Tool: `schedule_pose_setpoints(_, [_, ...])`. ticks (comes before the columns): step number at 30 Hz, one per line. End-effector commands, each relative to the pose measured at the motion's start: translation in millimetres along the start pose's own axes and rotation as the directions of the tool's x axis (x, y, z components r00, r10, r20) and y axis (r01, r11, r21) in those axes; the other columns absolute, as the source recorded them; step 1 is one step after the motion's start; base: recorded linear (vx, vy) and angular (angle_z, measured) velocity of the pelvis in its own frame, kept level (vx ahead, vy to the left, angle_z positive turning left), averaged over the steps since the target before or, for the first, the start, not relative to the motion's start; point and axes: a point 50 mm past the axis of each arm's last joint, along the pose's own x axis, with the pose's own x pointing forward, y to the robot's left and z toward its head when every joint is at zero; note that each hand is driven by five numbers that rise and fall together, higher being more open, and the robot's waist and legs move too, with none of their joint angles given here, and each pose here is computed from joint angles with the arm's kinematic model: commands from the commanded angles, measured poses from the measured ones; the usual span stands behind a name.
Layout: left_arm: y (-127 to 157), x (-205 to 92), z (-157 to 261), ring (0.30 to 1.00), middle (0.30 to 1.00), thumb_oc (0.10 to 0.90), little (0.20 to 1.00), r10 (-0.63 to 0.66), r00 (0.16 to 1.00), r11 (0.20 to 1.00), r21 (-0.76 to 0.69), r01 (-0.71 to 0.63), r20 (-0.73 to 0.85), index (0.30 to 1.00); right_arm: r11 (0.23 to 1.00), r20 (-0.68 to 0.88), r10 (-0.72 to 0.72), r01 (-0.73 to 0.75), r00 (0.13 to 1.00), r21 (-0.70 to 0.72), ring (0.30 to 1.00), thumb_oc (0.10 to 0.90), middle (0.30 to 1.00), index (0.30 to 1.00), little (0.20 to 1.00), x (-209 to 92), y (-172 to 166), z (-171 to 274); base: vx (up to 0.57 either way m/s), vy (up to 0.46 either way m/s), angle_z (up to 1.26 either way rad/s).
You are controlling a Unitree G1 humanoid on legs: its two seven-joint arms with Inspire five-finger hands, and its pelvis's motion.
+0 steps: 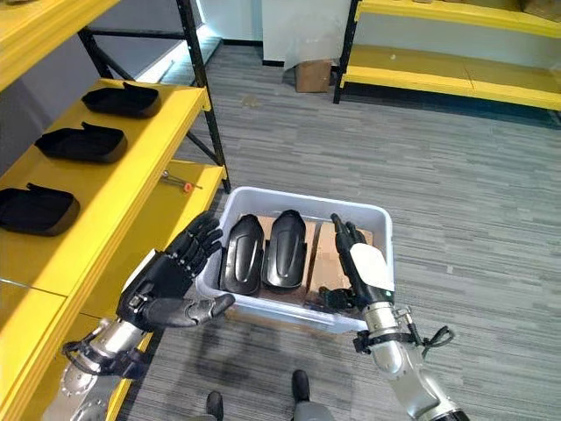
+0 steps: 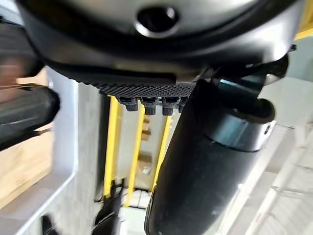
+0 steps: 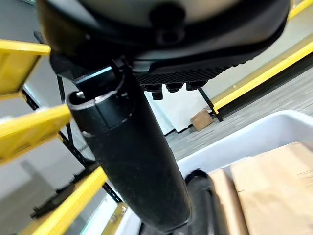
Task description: Move parts from the plastic box to the shelf.
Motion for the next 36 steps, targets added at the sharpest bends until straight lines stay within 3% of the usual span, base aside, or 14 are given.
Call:
schedule_pose_setpoints(1, [-2.3,10.8,32.8,1.000,1.000,0.900,1.000,-0.098,0.982,0.995,0.002,0.099,0.162,1.000,0.988,0.194,-0.155,0.152,0.969,0.031,1.000,0.900,1.000,1.000,1.000,23.7,-27.2,35.0,0.08,-0.263,0.04])
schedule_pose_setpoints(4, [-4.0,9.6,25.5,1.000,1.000,0.900,1.000,-0.114,0.983,0.989,-0.080,0.127,0.142,1.000,0.987,0.182,-0.159,0.154,0.970,0.040,1.000,0.900,1.000,1.000,1.000,24.3,-26.8,33.0,0.04,-0.185,0.02])
schedule_pose_setpoints(8, [-1.9,15.1,21.5,1.000,1.000,0.900,1.000,-0.063,0.989,0.997,-0.027,0.067,0.133,1.000,0.986,0.146,-0.150,0.138,0.978,0.091,1.000,0.900,1.000,1.000,1.000,22.0,-26.9,30.2,0.05,-0.217,-0.02])
schedule_pose_setpoints(11, [3.6,15.2,24.6,1.000,1.000,0.900,1.000,0.012,0.986,1.000,-0.026,-0.008,0.164,1.000,0.988,0.143,-0.134,0.120,0.981,0.101,1.000,0.900,1.000,1.000,1.000,19.4,-24.1,28.5,0.02,-0.158,-0.07])
schedule_pose_setpoints(12, [11.8,15.1,26.1,1.000,1.000,0.900,1.000,0.094,0.978,0.995,-0.048,-0.086,0.184,1.000,0.992,0.159,-0.112,0.102,0.981,0.074,1.000,0.900,1.000,1.000,1.000,15.8,-19.3,29.4,0.02,-0.158,-0.06])
schedule_pose_setpoints(15, [16.0,18.0,24.5,1.000,1.000,0.900,1.000,0.127,0.974,0.992,-0.047,-0.120,0.188,1.000,0.994,0.167,-0.100,0.090,0.981,0.068,1.000,0.900,1.000,1.000,1.000,12.3,-15.7,32.0,0.02,-0.181,-0.21])
schedule_pose_setpoints(25, [10.6,24.3,18.9,1.000,1.000,0.900,1.000,0.080,0.981,0.997,-0.034,-0.075,0.174,1.000,1.000,0.200,-0.018,0.018,0.980,0.006,1.000,0.900,1.000,1.000,1.000,-1.7,-14.9,25.9,0.18,0.180,-0.47])
schedule_pose_setpoints(29, [2.5,31.8,18.1,1.000,1.000,0.900,1.000,0.000,0.989,0.999,-0.032,0.005,0.146,1.000,0.999,0.204,-0.026,0.032,0.979,-0.024,1.000,0.900,1.000,1.000,1.000,10.0,-9.1,30.7,0.15,0.197,-0.08])
schedule_pose_setpoints(36, [-0.8,37.0,21.5,1.000,1.000,0.900,1.000,-0.028,0.989,0.999,-0.023,0.032,0.148,1.000,0.994,0.270,-0.076,0.094,0.960,-0.056,1.000,0.900,1.000,1.000,1.000,32.1,-14.6,43.8,0.03,0.095,0.25])
